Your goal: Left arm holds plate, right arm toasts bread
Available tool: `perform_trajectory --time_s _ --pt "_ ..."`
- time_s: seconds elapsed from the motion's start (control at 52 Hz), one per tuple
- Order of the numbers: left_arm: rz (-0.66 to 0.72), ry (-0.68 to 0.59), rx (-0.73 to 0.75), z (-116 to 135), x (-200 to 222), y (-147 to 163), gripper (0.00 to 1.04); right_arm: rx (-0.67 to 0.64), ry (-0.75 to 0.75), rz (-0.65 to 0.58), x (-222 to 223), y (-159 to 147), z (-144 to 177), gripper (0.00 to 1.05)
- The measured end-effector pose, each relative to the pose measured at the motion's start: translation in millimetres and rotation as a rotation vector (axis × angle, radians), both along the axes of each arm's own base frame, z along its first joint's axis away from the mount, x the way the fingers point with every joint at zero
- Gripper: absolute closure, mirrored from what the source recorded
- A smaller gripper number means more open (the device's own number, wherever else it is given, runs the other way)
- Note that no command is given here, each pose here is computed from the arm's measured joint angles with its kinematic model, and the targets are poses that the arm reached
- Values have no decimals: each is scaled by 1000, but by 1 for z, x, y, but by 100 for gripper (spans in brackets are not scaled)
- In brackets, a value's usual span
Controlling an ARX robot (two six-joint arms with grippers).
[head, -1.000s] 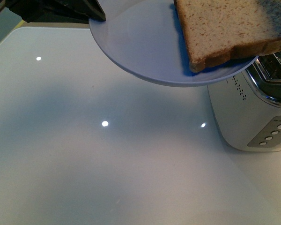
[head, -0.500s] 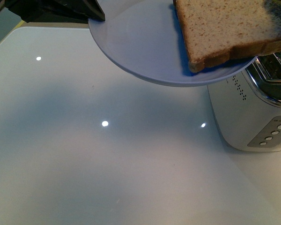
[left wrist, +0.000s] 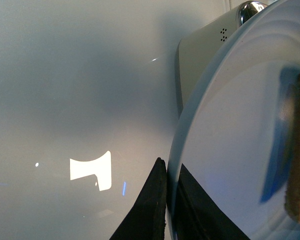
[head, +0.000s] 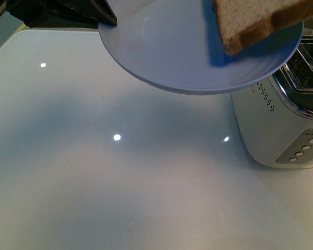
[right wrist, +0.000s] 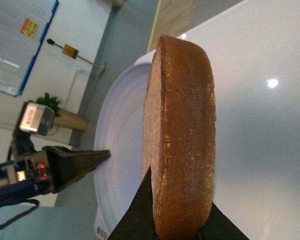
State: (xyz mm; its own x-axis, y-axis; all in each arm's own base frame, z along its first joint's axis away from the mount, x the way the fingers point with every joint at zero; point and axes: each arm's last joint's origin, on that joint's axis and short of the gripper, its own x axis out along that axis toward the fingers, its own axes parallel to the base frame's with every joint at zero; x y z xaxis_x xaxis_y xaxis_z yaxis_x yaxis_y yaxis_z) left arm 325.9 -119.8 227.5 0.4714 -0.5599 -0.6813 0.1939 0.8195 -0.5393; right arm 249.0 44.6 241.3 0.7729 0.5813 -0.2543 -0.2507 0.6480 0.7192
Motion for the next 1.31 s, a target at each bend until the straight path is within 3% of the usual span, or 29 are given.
perform_trajectory --time_s 0.192,0.308,0.404,0.538,0.692,0.808,1.019,1.308 --pt "0 -2 -1 0 0 0 102 86 -79 -8 1 -11 27 101" --pt "0 -1 0 0 0 0 102 60 -160 -104 5 -23 45 101" --pt "1 -1 0 0 0 0 102 -55 -230 -221 9 -29 51 101" --pt "4 0 1 -1 0 1 102 -326 -291 -321 20 -31 40 101" --pt "7 2 1 -2 0 3 102 -640 -305 -340 35 -25 11 101" --pt "14 6 2 -3 1 5 102 -779 -309 -337 40 -18 -3 101" --pt "14 10 0 -4 1 7 102 -912 -322 -350 50 -9 -18 101" --pt "23 12 4 -5 1 12 102 -974 -228 -305 55 -4 -41 101"
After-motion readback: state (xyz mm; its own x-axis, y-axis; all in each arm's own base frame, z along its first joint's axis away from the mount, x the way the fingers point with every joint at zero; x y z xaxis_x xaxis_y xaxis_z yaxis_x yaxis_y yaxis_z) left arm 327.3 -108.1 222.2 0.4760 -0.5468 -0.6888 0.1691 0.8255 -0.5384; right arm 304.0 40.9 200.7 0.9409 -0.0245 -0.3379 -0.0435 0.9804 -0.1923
